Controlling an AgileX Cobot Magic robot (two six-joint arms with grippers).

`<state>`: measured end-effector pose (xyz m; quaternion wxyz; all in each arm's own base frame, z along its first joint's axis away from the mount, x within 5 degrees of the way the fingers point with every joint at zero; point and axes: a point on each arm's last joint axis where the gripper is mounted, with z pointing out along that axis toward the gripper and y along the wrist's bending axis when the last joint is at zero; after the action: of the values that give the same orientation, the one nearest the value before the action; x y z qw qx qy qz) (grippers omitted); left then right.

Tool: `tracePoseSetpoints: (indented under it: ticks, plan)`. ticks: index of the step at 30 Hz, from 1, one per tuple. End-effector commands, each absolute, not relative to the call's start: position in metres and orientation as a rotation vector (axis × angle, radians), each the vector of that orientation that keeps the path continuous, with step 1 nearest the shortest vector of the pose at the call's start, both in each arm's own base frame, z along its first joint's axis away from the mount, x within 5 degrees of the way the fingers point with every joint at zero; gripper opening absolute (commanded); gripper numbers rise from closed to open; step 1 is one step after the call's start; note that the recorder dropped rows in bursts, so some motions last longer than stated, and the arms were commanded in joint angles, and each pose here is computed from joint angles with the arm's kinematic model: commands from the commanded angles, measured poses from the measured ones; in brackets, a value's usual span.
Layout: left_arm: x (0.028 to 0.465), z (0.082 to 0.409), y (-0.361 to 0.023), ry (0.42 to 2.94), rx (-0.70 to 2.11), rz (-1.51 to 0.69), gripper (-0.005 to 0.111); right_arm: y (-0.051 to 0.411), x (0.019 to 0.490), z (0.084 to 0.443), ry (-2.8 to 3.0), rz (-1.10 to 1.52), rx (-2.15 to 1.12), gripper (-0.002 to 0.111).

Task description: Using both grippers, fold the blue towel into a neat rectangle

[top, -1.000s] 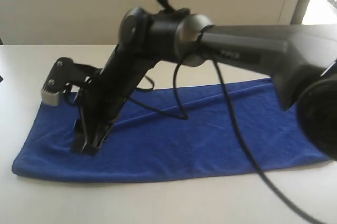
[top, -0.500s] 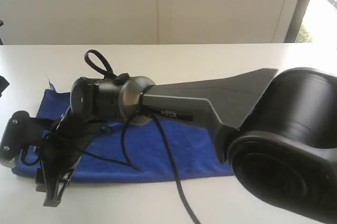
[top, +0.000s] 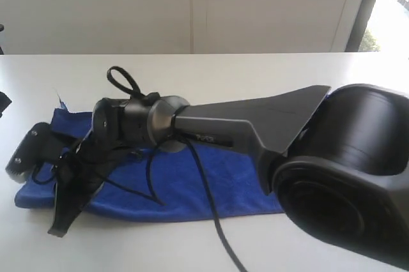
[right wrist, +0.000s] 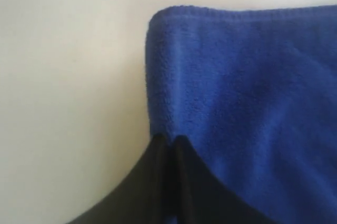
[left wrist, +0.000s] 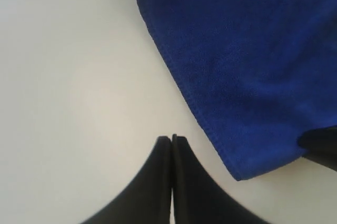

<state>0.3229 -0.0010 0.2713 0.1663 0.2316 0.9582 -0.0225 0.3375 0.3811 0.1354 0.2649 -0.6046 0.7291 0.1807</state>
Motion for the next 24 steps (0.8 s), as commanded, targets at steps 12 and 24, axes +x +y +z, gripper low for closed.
tracePoseSetpoints:
  ticks: [12,24]
  plan:
    - [0.32,0.274,-0.008,2.708,0.659,-0.202,0.0,0.329,0.389,0.132,2.189,0.48,-1.402,0.043]
    - [0.306,0.271,-0.018,2.728,0.604,-0.376,0.0,0.308,0.411,0.171,2.062,0.291,-1.327,0.043]
